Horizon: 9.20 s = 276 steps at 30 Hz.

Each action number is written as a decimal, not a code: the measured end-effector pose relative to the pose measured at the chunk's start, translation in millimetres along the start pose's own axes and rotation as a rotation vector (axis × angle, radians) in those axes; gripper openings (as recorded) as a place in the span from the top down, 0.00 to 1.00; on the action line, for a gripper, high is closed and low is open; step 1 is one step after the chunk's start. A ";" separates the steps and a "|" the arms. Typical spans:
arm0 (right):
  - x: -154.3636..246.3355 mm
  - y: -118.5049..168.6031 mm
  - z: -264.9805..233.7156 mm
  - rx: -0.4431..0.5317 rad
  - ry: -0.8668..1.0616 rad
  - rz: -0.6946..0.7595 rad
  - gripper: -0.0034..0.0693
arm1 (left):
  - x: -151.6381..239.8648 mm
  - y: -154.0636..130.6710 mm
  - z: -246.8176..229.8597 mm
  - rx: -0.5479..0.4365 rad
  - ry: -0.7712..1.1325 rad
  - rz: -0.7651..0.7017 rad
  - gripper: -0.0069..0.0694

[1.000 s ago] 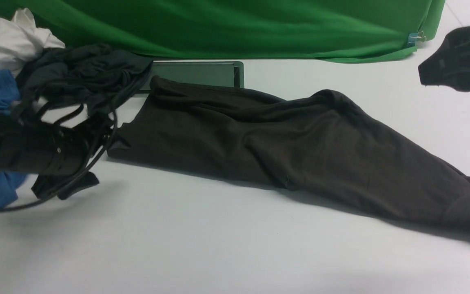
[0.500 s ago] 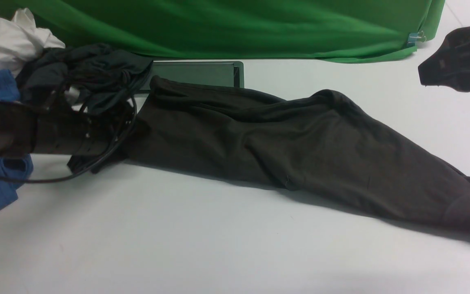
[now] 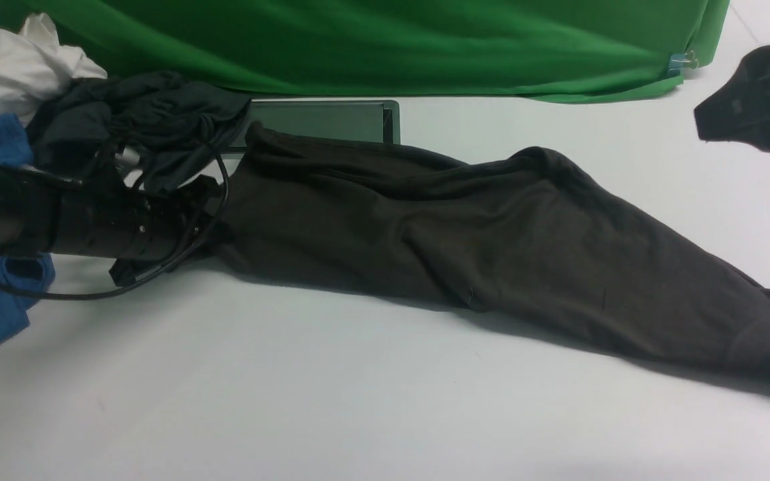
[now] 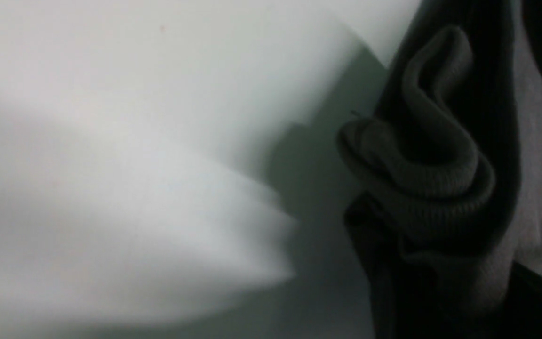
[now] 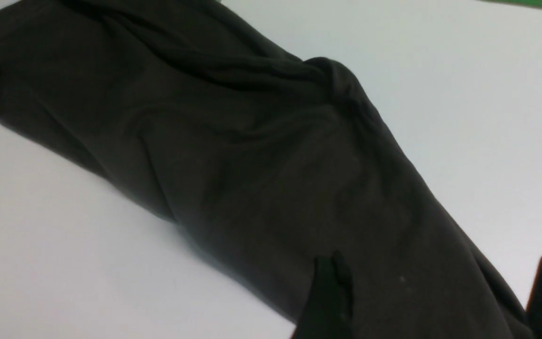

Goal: Fold a long-sleeved shirt on a white desktop.

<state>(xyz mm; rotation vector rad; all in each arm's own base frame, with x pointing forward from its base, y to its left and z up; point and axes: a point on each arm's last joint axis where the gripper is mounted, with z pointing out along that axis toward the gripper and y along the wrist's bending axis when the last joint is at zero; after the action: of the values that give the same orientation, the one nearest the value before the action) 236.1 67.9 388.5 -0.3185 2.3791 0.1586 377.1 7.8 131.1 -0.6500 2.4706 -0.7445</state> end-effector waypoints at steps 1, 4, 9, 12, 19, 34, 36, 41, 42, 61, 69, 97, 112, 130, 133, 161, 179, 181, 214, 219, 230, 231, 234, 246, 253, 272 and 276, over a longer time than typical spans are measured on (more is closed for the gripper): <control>1.0 0.1 -3.5 0.000 -0.002 0.000 0.25 | 2.4 0.8 -3.0 -0.002 0.007 0.007 0.72; 3.2 0.2 -9.7 0.000 -0.002 -0.001 0.25 | 9.5 2.9 -12.4 -0.009 0.011 0.006 0.72; 7.4 0.5 -25.8 -0.001 -0.023 -0.007 0.25 | 41.7 6.1 -60.0 -0.074 -0.073 0.055 0.72; 7.7 0.6 -30.0 -0.001 -0.040 -0.009 0.25 | 50.4 16.2 -78.3 -0.129 -0.142 0.035 0.72; 7.3 3.6 -30.1 -0.034 -0.044 0.011 0.25 | 42.2 20.2 -86.7 -0.077 -0.162 -0.013 0.72; 7.4 8.5 -62.3 -0.081 -0.202 -0.034 0.91 | 25.3 -203.8 -100.4 0.489 -0.204 0.484 0.72; 8.0 8.5 -75.3 -0.079 -0.269 -0.037 0.92 | 68.8 -272.9 -88.3 0.591 -0.123 0.669 0.72; 12.2 8.7 -90.4 -0.078 -0.317 -0.039 0.92 | 166.0 -343.4 -25.0 0.656 0.100 0.909 0.72; 12.4 8.7 -90.8 -0.078 -0.319 -0.039 0.92 | 172.0 -342.9 -19.7 0.653 0.119 0.907 0.72; 18.0 9.1 -90.8 -0.080 -0.265 -0.064 0.82 | 248.5 -375.3 34.8 0.559 0.299 1.131 0.16; 16.5 9.1 -91.2 -0.080 -0.282 -0.063 0.71 | 124.4 -326.6 -11.1 0.038 0.280 0.986 0.00; 72.8 -3.5 166.0 -0.023 0.260 0.037 0.72 | 131.8 -223.2 101.3 0.254 0.470 0.703 0.75; 73.7 -130.3 199.6 0.219 0.265 0.231 0.89 | 96.2 -196.4 96.7 0.207 0.497 0.654 0.74; 49.4 -43.3 188.2 -0.003 0.265 0.111 0.65 | 86.1 -177.6 49.9 -0.068 0.446 0.757 0.74; 45.0 -43.4 194.0 0.001 0.228 0.071 0.49 | 86.7 -173.8 51.6 -0.088 0.427 0.742 0.74; 43.2 -74.7 272.3 -0.093 0.499 0.112 0.89 | 199.8 -265.1 36.1 0.236 0.288 1.513 0.01; -21.1 -101.2 239.6 -0.015 0.256 0.050 0.92 | 237.9 -248.6 72.8 0.230 0.408 1.560 0.03; -19.5 -103.3 241.6 0.002 0.265 0.019 0.91 | 238.5 -249.7 73.0 0.239 0.405 1.540 0.04; 120.4 -1.2 176.4 -0.047 0.414 0.010 0.93 | 61.0 -167.9 -74.6 0.106 0.282 0.781 0.83; 140.0 -10.6 184.5 -0.019 0.448 0.090 0.93 | 63.3 -141.3 -62.9 0.073 0.292 0.725 0.89; 69.7 -12.7 144.0 -0.014 0.175 0.093 0.88 | 64.9 -146.1 -60.8 0.106 0.261 0.677 0.80; 60.6 -12.5 140.4 -0.016 0.157 0.091 0.87 | 71.6 -152.4 -58.9 0.121 0.264 0.711 0.76; 53.7 -12.2 139.4 -0.020 0.169 0.089 0.85 | 87.3 -164.5 -55.0 0.150 0.284 0.762 0.71; 61.1 -12.0 148.8 -0.028 0.280 0.070 0.87 | 111.0 -224.7 34.9 0.111 0.432 0.905 0.71; 60.8 -8.0 148.6 -0.078 0.277 0.034 0.93 | 100.9 -195.5 70.3 0.023 0.463 0.812 0.87; 33.0 -7.7 142.8 -0.080 0.137 0.038 0.93 | 10.4 -58.0 10.7 -0.187 0.242 0.362 0.88; 32.9 -7.7 142.8 -0.079 0.136 0.058 0.92 | 9.9 -56.0 -1.3 -0.201 0.222 0.416 0.88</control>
<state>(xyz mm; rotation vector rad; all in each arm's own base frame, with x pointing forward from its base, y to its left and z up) 307.6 83.4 261.3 -0.3065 2.5228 0.2663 385.5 -38.7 162.9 -0.1079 2.7781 -0.4293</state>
